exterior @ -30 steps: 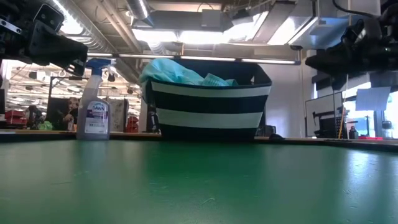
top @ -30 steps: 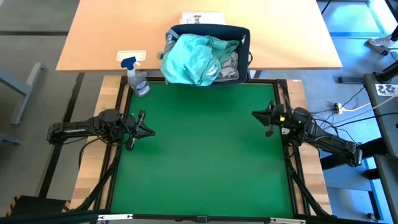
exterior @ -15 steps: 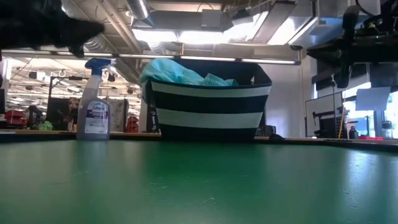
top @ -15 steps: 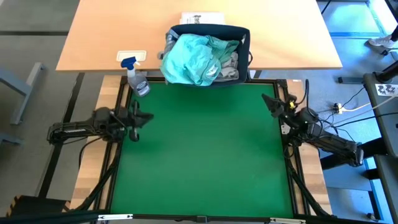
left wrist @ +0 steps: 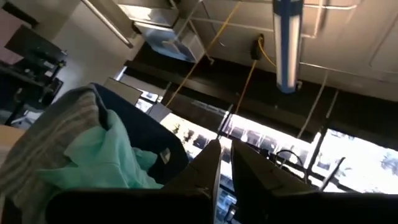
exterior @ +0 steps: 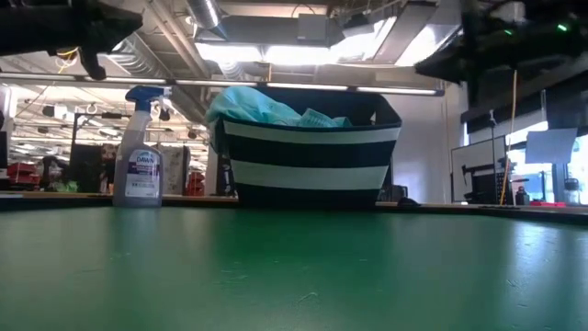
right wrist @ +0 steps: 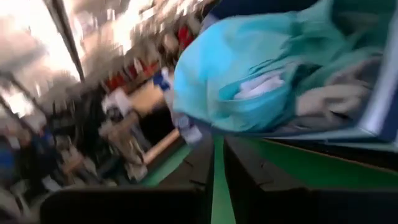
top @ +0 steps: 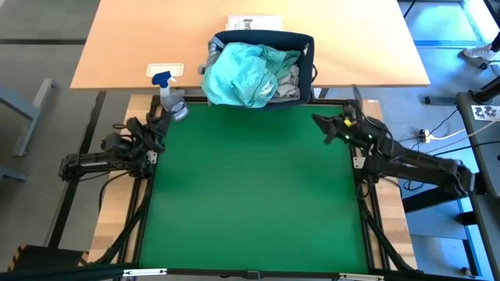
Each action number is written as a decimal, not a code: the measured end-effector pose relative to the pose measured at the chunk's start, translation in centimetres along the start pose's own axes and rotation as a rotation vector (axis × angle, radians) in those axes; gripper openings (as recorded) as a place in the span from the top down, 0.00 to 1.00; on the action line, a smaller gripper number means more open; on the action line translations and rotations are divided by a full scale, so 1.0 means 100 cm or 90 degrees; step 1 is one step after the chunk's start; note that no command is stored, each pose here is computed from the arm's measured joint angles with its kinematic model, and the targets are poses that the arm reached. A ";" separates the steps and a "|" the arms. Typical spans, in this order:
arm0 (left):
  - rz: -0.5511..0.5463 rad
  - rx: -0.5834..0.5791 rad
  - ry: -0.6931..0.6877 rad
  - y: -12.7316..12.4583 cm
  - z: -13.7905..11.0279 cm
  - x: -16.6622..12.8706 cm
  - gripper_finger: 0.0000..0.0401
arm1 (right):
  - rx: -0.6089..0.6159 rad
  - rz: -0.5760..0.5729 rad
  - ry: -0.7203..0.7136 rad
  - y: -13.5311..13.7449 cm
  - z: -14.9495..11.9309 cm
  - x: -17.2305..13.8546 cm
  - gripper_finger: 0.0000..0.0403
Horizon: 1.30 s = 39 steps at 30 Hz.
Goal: Fold laundry
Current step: Remove the blue short from the blue laundry bin
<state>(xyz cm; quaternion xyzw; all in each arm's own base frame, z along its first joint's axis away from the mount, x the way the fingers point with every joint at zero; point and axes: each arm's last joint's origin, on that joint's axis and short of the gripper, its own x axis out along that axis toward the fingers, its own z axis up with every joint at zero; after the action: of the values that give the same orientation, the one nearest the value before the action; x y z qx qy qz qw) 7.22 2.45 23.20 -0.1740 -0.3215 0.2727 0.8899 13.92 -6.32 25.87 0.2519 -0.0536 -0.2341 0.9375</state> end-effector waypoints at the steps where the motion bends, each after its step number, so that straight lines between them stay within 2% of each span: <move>1: 0.004 -0.002 -0.005 0.000 0.001 0.000 0.91 | -0.020 -0.002 0.014 0.004 0.005 0.007 0.91; 6: -0.002 0.003 -0.039 -0.001 0.006 0.000 0.91 | -0.127 -0.006 0.033 0.022 0.032 0.042 0.91; 8: 0.011 0.014 -0.065 -0.001 0.010 -0.001 0.91 | -0.140 -0.014 0.025 0.028 0.041 0.055 0.91; 12: 0.042 0.060 -0.077 0.000 0.012 -0.001 0.91 | -0.199 -0.071 -0.019 0.037 0.059 0.082 0.91; 16: 0.045 0.084 -0.067 0.000 0.010 0.000 0.91 | -0.267 -0.120 0.027 0.040 0.069 0.111 0.89; 19: 0.046 0.090 -0.060 0.000 0.009 0.000 0.91 | -0.280 -0.135 0.116 0.038 0.074 0.135 0.80; 23: 0.047 0.093 -0.054 0.001 0.008 0.000 0.91 | -0.291 -0.173 0.249 0.028 0.070 0.172 0.62; 27: 0.048 0.096 -0.050 0.001 0.007 0.000 0.91 | -0.341 -0.147 0.330 0.023 0.070 0.200 0.45; 30: 0.048 0.096 -0.050 0.001 0.007 0.000 0.91 | -0.383 -0.141 0.380 0.016 0.058 0.218 0.36; 34: 0.048 0.096 -0.050 0.001 0.007 0.000 0.91 | -0.429 -0.151 0.395 0.009 0.049 0.236 0.31; 39: 0.048 0.096 -0.049 0.001 0.007 0.000 0.91 | -0.446 -0.199 0.406 -0.009 0.036 0.250 0.33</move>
<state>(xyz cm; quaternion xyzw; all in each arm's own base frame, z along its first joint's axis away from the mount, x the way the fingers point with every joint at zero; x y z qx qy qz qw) 6.70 2.60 23.69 -0.1076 -0.3274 0.3358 0.8766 34.90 -20.30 28.11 -0.0143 0.3562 -0.2871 0.8891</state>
